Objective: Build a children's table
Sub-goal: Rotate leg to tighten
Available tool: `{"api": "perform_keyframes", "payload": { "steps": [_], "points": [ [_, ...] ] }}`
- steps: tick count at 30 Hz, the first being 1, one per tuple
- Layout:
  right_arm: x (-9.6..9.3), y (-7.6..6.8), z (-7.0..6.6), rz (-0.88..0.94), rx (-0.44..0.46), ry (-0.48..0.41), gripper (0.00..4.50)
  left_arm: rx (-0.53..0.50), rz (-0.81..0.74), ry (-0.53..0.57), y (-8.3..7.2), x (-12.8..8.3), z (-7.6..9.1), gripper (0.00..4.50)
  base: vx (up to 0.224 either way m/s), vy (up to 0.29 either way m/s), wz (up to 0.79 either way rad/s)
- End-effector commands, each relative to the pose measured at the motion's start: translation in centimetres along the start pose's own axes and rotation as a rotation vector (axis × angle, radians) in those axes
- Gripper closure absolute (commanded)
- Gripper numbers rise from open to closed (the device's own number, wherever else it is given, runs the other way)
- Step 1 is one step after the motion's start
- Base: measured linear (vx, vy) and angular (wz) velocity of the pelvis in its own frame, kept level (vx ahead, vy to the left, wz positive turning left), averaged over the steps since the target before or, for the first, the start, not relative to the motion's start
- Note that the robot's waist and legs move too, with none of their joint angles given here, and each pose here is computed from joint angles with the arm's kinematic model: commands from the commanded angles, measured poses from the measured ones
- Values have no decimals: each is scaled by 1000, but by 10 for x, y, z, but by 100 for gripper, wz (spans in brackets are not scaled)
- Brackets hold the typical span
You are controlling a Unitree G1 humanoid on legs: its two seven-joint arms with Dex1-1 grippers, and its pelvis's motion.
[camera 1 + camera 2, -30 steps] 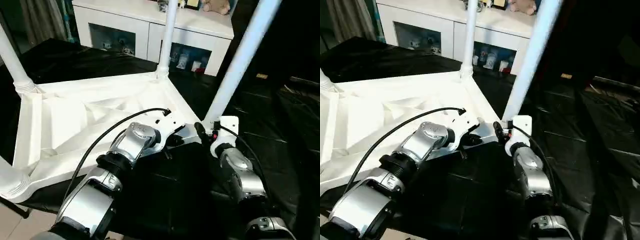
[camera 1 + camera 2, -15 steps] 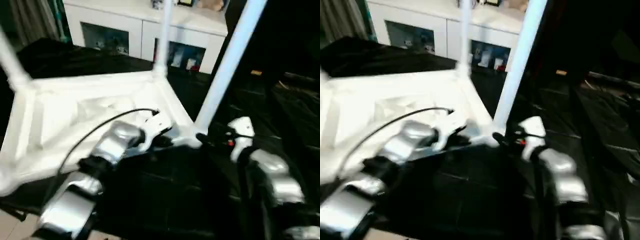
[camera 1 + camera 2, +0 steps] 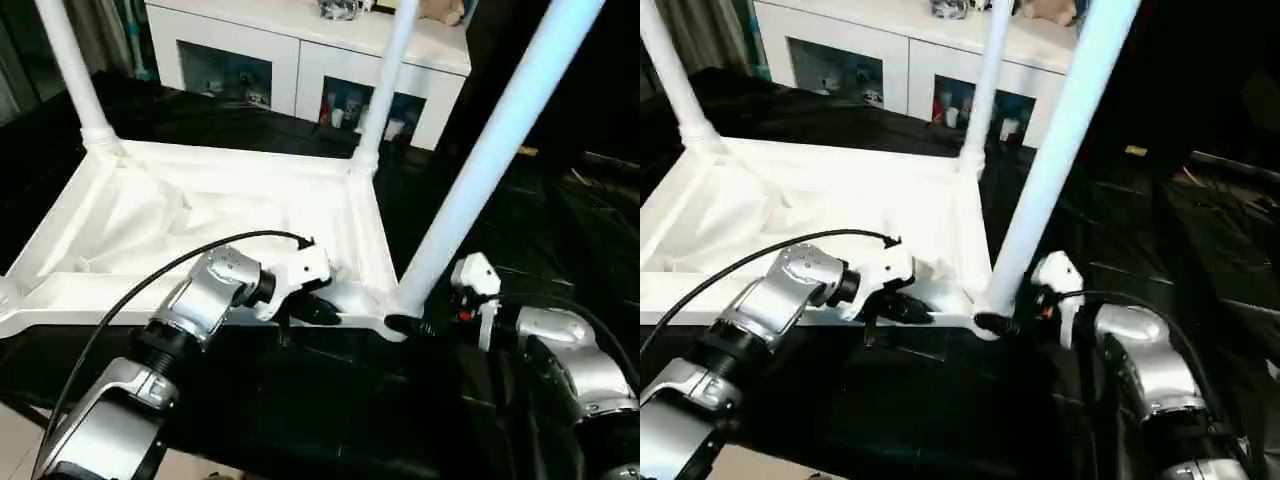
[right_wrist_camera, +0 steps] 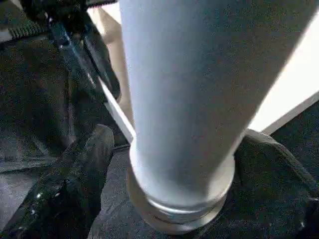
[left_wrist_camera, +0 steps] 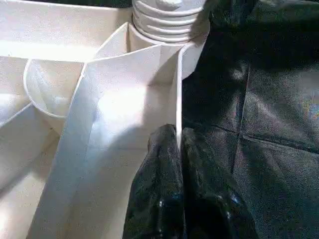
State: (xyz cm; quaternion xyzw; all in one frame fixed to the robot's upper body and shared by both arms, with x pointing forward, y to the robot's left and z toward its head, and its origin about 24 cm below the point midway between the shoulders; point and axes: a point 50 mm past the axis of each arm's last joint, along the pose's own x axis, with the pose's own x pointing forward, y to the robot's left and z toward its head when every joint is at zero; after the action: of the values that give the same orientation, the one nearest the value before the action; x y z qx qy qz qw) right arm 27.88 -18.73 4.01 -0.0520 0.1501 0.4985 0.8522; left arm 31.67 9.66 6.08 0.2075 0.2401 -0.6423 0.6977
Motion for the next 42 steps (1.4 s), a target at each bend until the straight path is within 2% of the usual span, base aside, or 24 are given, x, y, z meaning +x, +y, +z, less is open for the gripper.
{"api": "perform_keyframes", "payload": {
  "steps": [1,13,15,23,25,26,27,29,33,35,37,40,42],
  "points": [
    [-2,-4,6,5,-29,16,56,-27,-78,-24,-9,10,-3,450,0,0,0],
    [1,-6,4,-3,-16,20,140,-37,-66,-22,-9,9,-3,450,0,0,0],
    [2,-6,3,0,-18,26,169,-40,-65,-20,-9,9,-4,450,0,0,0],
    [4,-6,-1,-38,-3,7,186,-73,-24,-8,-7,12,-8,450,0,0,0],
    [6,-11,-4,-126,28,-14,187,-94,47,-16,-1,15,-6,450,0,0,0],
    [7,-16,-9,-237,75,-38,187,-129,130,-30,6,19,-3,450,0,0,0],
    [8,-17,-10,-244,78,-39,187,-131,135,-31,6,20,-3,450,0,0,0],
    [12,-22,-18,-409,139,-60,187,-177,244,-38,15,25,1,450,0,0,0],
    [17,-24,-26,-553,194,-56,187,-196,296,-42,19,30,4,450,0,0,0],
    [28,-24,-37,-810,284,-31,187,-223,370,-47,24,37,8,450,0,0,0],
    [31,-24,-38,-853,301,-28,187,-226,382,-48,25,39,9,450,0,0,0],
    [56,-16,-27,-821,215,-25,187,-226,389,-49,26,44,12,450,0,0,0],
    [57,-15,-25,-806,220,-46,187,-225,386,-47,26,44,12,450,0,0,0]
  ]
}}
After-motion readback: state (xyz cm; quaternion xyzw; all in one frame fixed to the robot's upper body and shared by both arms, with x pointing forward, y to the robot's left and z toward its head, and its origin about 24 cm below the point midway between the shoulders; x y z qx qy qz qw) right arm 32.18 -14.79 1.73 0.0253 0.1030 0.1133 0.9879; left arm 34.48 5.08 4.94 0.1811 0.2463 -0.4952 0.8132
